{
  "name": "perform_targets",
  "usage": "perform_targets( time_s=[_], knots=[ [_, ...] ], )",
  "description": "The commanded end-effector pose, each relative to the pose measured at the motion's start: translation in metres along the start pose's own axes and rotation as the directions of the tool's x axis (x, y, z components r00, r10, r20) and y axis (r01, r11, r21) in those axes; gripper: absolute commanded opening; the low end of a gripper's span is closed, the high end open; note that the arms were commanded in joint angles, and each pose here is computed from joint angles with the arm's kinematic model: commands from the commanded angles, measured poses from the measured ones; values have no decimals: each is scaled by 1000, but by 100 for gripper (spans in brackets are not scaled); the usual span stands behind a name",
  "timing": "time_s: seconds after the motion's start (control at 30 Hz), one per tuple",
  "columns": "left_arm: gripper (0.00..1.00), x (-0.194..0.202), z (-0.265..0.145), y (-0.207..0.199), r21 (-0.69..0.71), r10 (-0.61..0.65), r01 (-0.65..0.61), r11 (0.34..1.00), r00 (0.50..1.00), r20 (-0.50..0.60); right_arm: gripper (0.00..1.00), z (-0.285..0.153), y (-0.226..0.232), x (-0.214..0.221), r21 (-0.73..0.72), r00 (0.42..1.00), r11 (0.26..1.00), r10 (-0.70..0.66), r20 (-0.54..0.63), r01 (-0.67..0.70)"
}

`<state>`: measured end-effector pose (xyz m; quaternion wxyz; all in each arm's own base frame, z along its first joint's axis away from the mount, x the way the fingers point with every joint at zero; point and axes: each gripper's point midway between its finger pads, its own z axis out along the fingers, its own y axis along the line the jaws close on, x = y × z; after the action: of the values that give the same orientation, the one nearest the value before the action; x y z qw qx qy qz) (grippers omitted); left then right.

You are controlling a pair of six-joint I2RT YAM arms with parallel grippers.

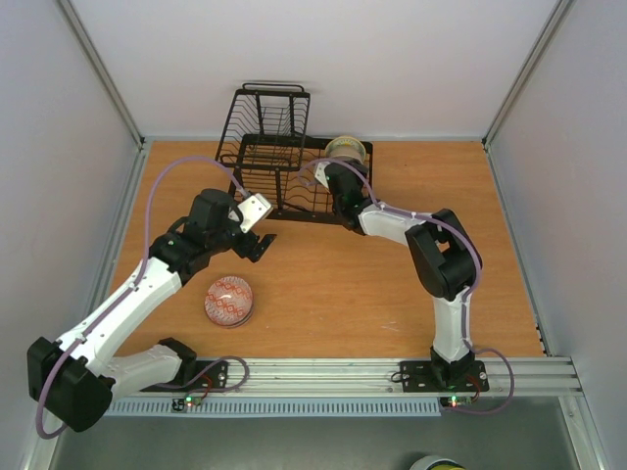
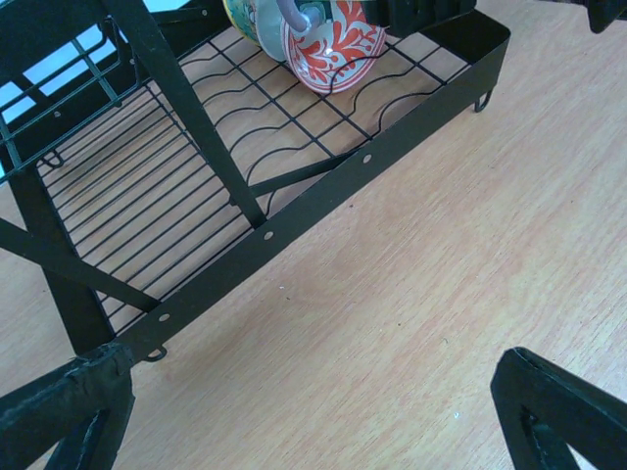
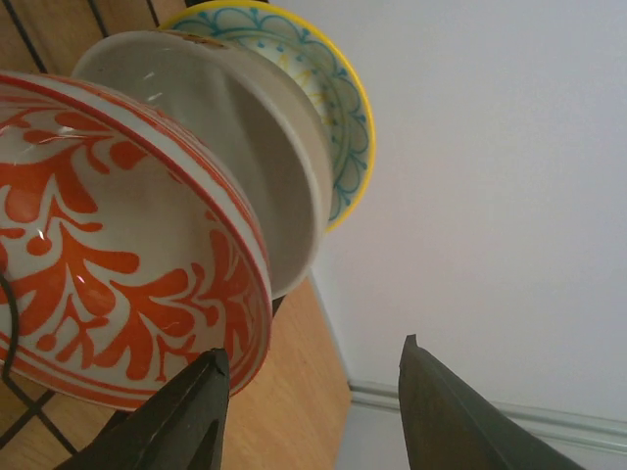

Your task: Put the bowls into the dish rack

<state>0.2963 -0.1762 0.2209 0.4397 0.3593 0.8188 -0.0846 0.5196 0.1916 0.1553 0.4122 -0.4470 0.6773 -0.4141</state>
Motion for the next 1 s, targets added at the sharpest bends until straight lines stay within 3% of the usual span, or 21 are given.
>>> perform_targets(
  time_s=[0.0,0.57,0.83,0.97],
  knots=[
    [99,-6,-2,5,-22,7,-7,1000,999,33,47,8,12,0,-27,1000,1000,5,-7,-5],
    [100,-5,0,5,-21,7,-6,1000,1000,25,47,9,12,5,-28,999,999,36,-20,-36],
    [99,-4,1,4,-16,5,-5,1000,1000,24,49,-29,-17,9,-156,978,966,202,-48,-207],
    [99,-5,0,6,-26,6,-6,1000,1000,23,50,-51,-40,15,-141,954,943,293,-65,-300]
  ],
)
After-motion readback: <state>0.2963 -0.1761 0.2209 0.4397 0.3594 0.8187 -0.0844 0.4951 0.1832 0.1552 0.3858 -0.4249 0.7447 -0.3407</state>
